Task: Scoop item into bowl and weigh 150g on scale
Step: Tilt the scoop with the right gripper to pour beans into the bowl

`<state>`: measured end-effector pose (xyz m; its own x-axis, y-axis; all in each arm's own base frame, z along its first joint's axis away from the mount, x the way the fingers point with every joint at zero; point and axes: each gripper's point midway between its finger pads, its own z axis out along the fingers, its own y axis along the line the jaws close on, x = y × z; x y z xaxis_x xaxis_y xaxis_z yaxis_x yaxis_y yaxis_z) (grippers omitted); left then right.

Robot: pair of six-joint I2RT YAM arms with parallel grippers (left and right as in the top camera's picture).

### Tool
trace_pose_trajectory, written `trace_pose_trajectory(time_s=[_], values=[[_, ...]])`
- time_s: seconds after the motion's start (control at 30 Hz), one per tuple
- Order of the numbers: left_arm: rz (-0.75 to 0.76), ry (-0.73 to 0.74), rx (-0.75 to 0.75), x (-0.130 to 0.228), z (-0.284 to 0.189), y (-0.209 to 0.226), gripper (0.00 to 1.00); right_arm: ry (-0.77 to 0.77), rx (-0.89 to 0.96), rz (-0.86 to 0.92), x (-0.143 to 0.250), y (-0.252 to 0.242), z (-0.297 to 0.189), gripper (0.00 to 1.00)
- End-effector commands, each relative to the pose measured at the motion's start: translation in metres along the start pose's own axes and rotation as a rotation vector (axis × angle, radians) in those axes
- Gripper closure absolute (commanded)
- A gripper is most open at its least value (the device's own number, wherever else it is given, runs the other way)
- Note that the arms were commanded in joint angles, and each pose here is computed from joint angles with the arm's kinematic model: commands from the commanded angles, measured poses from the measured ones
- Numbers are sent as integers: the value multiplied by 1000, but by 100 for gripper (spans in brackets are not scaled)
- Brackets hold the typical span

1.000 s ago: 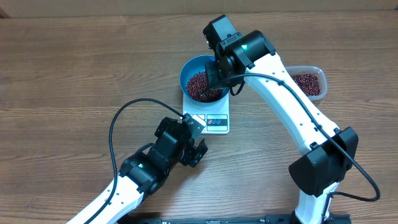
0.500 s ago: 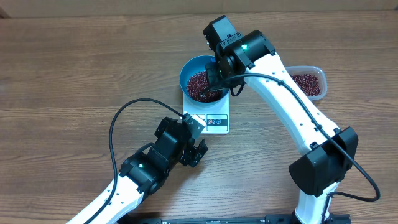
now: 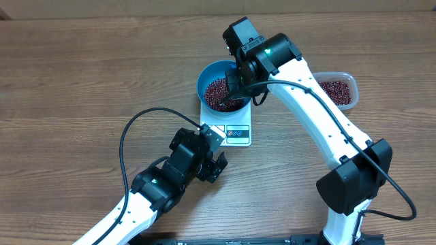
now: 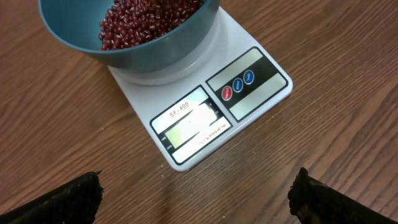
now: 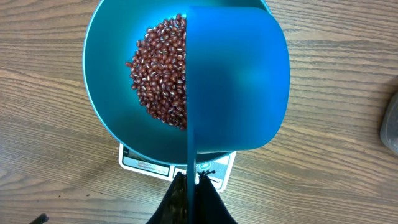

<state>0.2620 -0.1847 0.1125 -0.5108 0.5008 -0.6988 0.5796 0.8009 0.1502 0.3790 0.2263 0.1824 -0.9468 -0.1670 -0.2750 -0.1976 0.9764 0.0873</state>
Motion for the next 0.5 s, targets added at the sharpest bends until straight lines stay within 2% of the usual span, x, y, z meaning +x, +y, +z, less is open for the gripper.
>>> trace_pose_trajectory(time_s=[0.0,0.47], values=[[8,-3,-3,1,-1,1,1,-80,-13,2,-11,2,-27,96],[8,-3,-2,1,-1,1,0,-91,-5,2,-13,1,-27,96]])
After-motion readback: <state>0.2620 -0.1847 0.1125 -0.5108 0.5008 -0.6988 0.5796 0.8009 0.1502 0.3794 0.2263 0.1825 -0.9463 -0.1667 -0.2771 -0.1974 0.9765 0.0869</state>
